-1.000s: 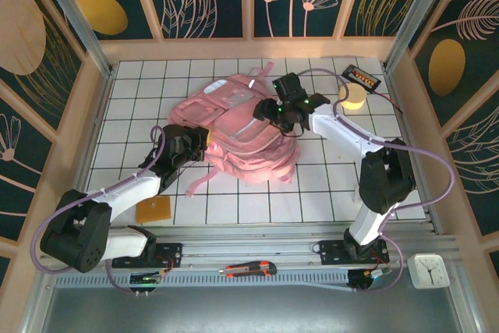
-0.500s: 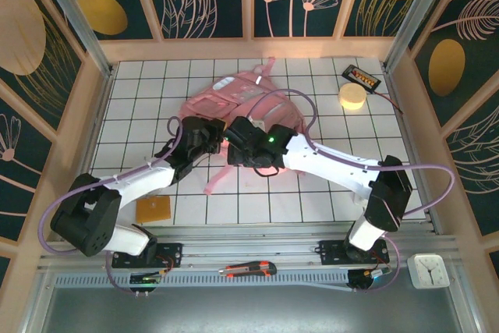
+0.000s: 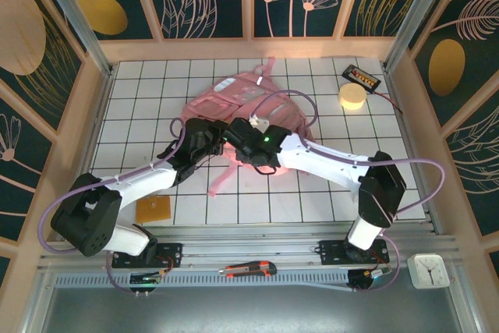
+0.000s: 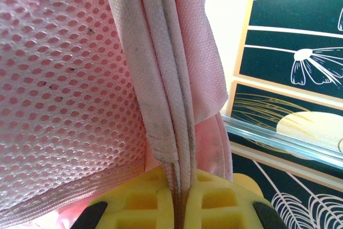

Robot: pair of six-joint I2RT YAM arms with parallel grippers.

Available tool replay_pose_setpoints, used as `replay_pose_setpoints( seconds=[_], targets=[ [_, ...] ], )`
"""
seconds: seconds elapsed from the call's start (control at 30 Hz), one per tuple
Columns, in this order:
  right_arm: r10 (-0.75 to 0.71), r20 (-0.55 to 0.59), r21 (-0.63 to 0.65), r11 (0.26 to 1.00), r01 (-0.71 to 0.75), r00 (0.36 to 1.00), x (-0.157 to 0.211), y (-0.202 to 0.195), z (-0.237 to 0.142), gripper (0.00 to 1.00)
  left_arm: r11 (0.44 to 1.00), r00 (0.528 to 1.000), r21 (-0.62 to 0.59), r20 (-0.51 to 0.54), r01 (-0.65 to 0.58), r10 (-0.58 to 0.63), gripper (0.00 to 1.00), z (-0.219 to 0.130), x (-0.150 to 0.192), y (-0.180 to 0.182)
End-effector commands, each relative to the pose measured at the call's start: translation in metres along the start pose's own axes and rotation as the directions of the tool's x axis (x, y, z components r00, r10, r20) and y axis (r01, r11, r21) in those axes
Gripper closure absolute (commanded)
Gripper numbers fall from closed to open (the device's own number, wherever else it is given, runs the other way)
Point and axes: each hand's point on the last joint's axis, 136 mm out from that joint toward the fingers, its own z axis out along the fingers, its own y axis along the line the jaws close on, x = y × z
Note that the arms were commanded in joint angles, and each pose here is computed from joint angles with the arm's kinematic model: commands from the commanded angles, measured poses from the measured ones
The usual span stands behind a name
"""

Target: Pack the student bag

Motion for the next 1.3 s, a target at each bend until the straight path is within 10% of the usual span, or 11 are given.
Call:
replay_pose_setpoints(
  seconds=[0.0, 0.33, 0.73, 1.27],
  targets=[
    [0.0, 0.032, 0.046, 0.999, -0.002, 0.999, -0.005, -0.003, 0.009, 0.58, 0.968, 0.995, 0.244, -0.089, 0.055, -0.034, 1.0, -0.016, 0.025, -0.085],
    [-0.001, 0.054, 0.068, 0.998, -0.002, 0.999, -0.02, -0.001, 0.023, 0.64, 0.967, 0.993, 0.247, -0.109, 0.058, -0.032, 1.0, -0.013, 0.03, -0.09],
    [0.01, 0.025, 0.066, 0.998, -0.012, 1.0, -0.028, -0.004, 0.028, 1.0, 0.968, 0.992, 0.239, -0.118, 0.078, -0.05, 1.0, -0.015, 0.029, -0.081],
    [0.054, -0.17, 0.051, 0.998, -0.046, 0.984, 0.002, -0.063, 0.001, 1.0, 0.976, 0.985, 0.135, 0.051, -0.169, 0.163, 1.0, -0.026, -0.033, -0.067]
  ],
)
